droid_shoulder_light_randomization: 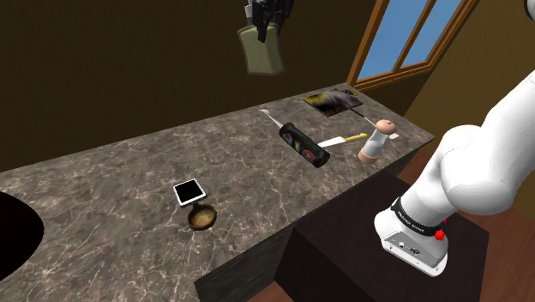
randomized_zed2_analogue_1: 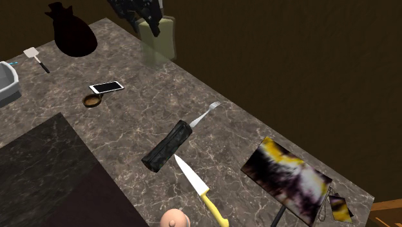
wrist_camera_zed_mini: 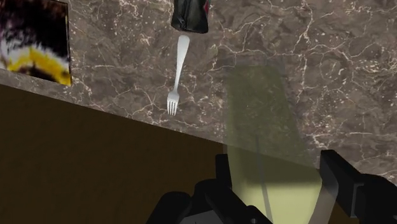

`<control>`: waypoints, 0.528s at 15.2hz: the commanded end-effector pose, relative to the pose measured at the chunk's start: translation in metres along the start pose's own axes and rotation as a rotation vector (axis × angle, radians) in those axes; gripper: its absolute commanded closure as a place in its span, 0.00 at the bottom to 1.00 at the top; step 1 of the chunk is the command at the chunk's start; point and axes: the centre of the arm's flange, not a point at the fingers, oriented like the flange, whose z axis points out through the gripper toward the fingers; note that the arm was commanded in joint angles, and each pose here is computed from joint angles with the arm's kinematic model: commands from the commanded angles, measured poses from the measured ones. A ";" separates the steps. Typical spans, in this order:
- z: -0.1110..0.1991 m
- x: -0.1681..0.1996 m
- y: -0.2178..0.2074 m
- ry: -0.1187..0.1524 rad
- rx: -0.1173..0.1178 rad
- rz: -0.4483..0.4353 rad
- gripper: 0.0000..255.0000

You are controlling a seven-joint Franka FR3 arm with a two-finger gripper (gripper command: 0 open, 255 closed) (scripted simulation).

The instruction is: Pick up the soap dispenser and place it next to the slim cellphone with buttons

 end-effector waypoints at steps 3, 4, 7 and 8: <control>-0.005 0.005 -0.049 0.001 0.000 0.002 1.00; -0.006 0.007 -0.062 0.001 0.000 0.002 1.00; -0.009 0.012 -0.101 0.001 0.000 0.002 1.00; -0.010 0.013 -0.114 0.001 0.000 0.002 1.00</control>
